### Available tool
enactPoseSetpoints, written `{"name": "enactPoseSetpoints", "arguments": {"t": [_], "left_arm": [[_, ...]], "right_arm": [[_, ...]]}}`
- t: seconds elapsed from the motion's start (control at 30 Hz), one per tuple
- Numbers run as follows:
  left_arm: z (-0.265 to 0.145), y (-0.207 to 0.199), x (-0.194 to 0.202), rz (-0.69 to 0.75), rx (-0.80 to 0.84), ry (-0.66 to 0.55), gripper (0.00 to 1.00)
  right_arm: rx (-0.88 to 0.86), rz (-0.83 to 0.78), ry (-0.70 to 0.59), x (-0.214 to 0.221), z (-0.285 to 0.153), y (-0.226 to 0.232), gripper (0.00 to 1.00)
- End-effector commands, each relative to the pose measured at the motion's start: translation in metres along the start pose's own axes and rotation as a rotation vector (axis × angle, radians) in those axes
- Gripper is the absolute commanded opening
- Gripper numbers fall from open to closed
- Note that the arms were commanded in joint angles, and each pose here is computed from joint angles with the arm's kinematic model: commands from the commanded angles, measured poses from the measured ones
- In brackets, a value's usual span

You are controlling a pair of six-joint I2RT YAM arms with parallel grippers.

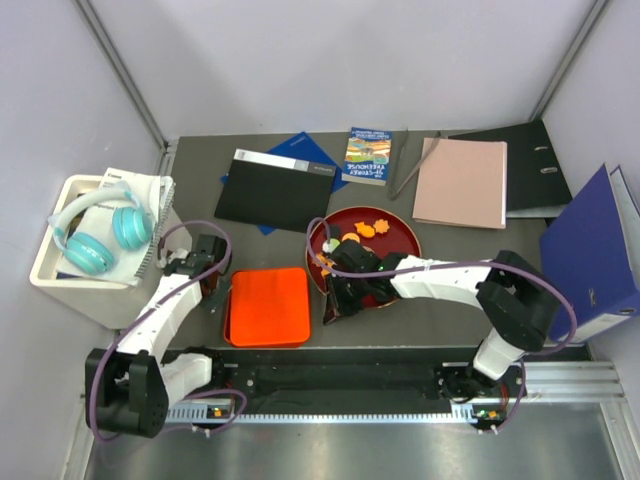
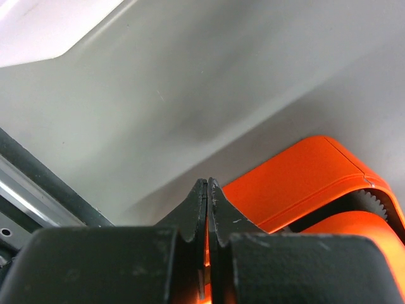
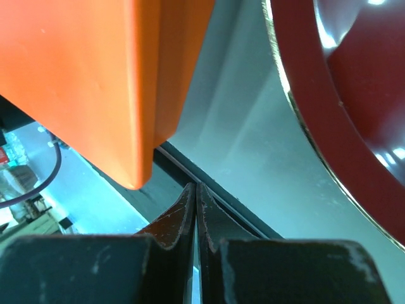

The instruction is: Pack the cookies

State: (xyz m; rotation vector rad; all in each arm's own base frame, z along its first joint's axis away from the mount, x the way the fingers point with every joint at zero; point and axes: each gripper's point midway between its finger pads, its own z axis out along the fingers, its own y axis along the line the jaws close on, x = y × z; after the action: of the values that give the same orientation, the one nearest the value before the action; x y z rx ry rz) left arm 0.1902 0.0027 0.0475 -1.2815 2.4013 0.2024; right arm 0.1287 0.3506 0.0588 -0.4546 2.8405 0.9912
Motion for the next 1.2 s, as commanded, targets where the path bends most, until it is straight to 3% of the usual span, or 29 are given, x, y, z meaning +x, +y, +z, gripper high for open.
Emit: {"name": "enactPoseSetpoints", "arguments": {"t": [0.0,0.47,1.17], "left_arm": [[-0.002,-0.008,-0.007,-0.026,0.019,-0.008,0.00],[-0.034,-0.012,-0.061,-0.031,-0.035,-0.188,0.00],[-0.028,-0.013,-0.055,-0.016,-0.025,-0.167,0.00]], "right_arm": [[-0.091,-0.038,-0.021,-0.012,0.004,0.030,0.00],[-0.101,-0.062,0.005,-0.013,0.012,0.046,0.00],[-0.226,-0.124,-0.011,-0.023,0.007,0.075,0.00]]}}
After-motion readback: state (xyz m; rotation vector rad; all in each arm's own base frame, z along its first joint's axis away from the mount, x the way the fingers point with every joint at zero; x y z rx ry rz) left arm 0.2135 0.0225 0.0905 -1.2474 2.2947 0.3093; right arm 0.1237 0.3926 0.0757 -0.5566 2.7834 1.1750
